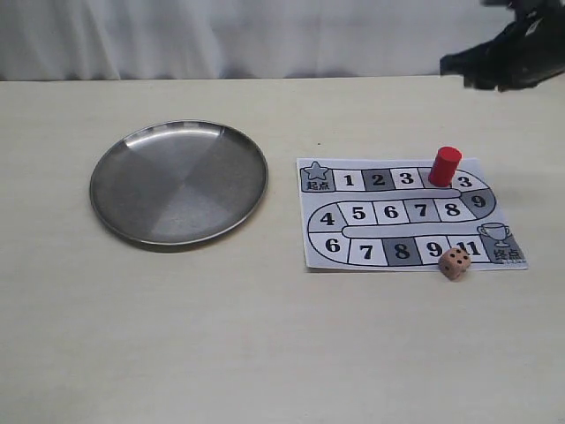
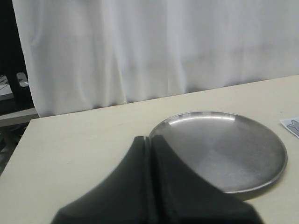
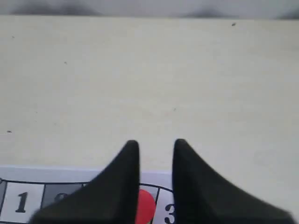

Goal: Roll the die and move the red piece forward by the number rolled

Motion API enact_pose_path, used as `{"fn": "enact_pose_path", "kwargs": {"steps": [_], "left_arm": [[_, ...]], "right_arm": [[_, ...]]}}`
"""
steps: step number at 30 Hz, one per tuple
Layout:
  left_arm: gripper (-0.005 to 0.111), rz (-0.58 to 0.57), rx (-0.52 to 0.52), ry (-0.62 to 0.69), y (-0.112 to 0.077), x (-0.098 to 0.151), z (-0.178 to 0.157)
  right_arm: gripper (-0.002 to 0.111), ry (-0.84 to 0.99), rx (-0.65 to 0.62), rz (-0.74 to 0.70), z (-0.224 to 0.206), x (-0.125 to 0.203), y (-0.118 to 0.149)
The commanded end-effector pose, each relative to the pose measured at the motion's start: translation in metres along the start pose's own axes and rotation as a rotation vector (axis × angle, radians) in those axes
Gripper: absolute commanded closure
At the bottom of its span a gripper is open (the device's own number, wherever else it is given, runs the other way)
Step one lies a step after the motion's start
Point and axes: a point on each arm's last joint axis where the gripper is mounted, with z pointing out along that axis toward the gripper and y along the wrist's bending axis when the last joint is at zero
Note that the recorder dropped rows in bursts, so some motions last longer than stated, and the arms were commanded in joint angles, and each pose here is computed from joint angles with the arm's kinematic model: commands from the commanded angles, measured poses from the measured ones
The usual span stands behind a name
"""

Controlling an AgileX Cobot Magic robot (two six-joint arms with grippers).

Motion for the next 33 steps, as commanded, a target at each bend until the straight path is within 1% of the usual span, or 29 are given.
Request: {"fn": "enact_pose_path", "kwargs": {"steps": [1,4,8,10,13,17,22,27,33], "left_arm": [[0.107,-0.006,0.002,-0.008,0.0,0.0,0.0],[0.107,-0.006,0.002,-0.008,0.0,0.0,0.0],[0.107,-0.006,0.002,-0.008,0.0,0.0,0.0],[0.107,-0.006,0.002,-0.008,0.0,0.0,0.0],[0.107,-0.006,0.002,-0.008,0.0,0.0,0.0],[0.107,-0.006,0.002,-0.008,0.0,0.0,0.0],[0.107,-0.006,0.002,-0.008,0.0,0.0,0.0],[0.107,-0.006,0.002,-0.008,0.0,0.0,0.0],[0.107,-0.006,0.002,-0.008,0.0,0.0,0.0]], "right_arm": [[0.104,-0.093,0.008,-0.009,-0.086,-0.016,-0.003],[0.104,-0.184,0.009,0.013,-0.136,-0.003,-0.002],[0.104,-0.321,0.007,0.013,-0.187,0.037,-0.001],[0.104,-0.378,0.003,0.022,-0.2,0.052,0.0],[0.104,-0.492,-0.023,0.074,-0.216,0.073,0.002],[0.104,-0.595,-0.041,0.124,-0.229,0.108,0.002],[0.104,-0.655,-0.091,0.258,-0.236,0.151,0.003],[0.104,-0.666,-0.092,0.26,-0.235,0.183,0.004],[0.104,-0.591,-0.081,0.253,-0.214,0.221,0.005]]}}
